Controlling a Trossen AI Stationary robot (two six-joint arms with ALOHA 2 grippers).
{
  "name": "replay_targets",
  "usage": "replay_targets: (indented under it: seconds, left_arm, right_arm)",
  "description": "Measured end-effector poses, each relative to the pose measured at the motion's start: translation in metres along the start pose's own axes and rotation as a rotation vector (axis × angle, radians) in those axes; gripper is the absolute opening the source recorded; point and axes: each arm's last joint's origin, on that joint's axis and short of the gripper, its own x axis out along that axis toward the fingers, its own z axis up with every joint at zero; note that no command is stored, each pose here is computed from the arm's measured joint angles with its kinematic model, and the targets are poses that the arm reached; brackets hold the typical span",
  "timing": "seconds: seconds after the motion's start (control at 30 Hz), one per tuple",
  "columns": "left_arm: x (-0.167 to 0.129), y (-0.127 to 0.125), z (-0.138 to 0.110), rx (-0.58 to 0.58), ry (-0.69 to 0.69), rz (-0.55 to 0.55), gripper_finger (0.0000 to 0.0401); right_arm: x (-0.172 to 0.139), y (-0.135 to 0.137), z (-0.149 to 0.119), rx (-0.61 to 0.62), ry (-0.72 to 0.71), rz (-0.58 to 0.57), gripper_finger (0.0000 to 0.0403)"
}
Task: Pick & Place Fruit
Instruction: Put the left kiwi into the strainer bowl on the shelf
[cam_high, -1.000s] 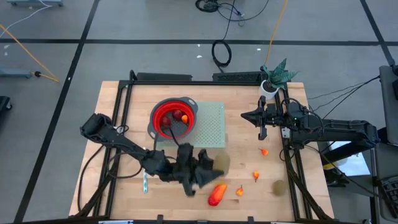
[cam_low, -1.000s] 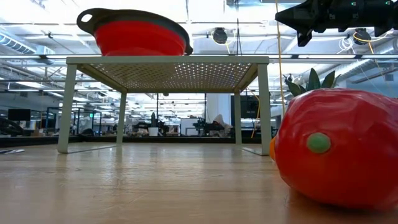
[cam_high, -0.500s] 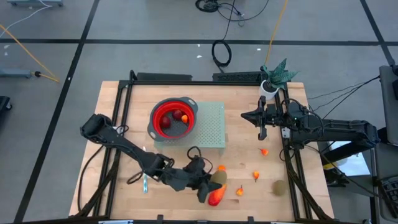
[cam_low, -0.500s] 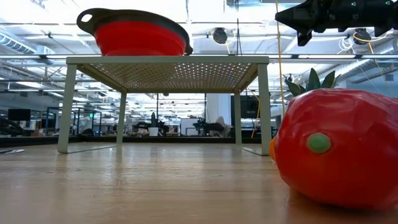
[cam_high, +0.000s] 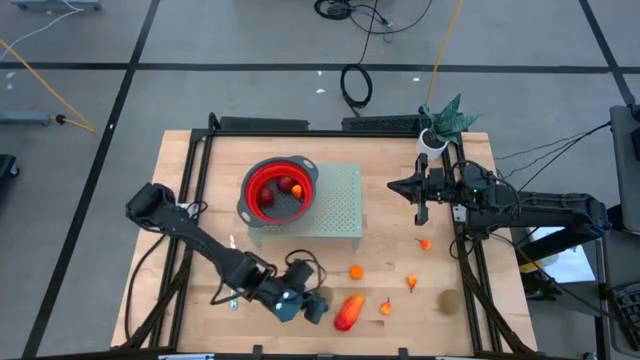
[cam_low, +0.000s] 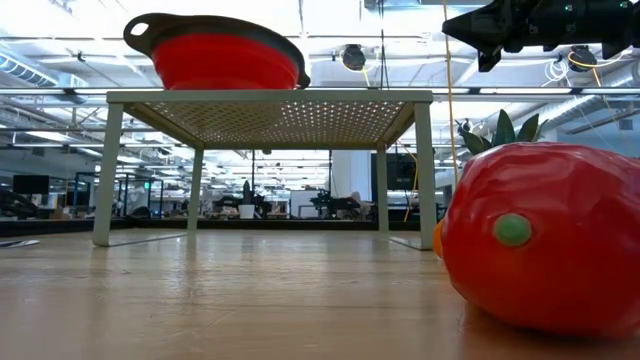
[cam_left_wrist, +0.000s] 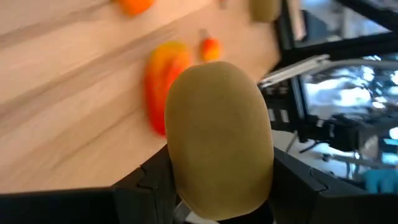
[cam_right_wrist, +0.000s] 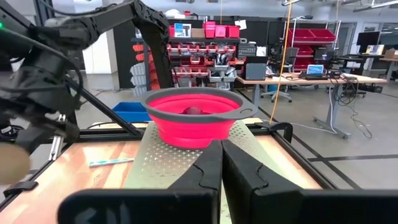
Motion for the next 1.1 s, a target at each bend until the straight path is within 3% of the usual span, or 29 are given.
replay_targets:
  seconds: [0.4,0.67,1.1]
  left_arm:
    - [-0.071,0.026,-0.010,-0.158,-0.038,0.310,0.0186]
    - [-0.107,0.043,-0.004,-0.215,0.037,0.534,0.0186]
    - [-0.166,0.063,0.015,-0.201,0.009,0.715,0.0186]
  right_arm:
    - [0.000,0.000,0.000,0.000,0.001,0.000,0.0000]
    - [0.000,0.000,0.000,0.000,0.001,0.000,0.0000]
    - [0.000,0.000,0.000,0.000,0.000,-0.004,0.0000]
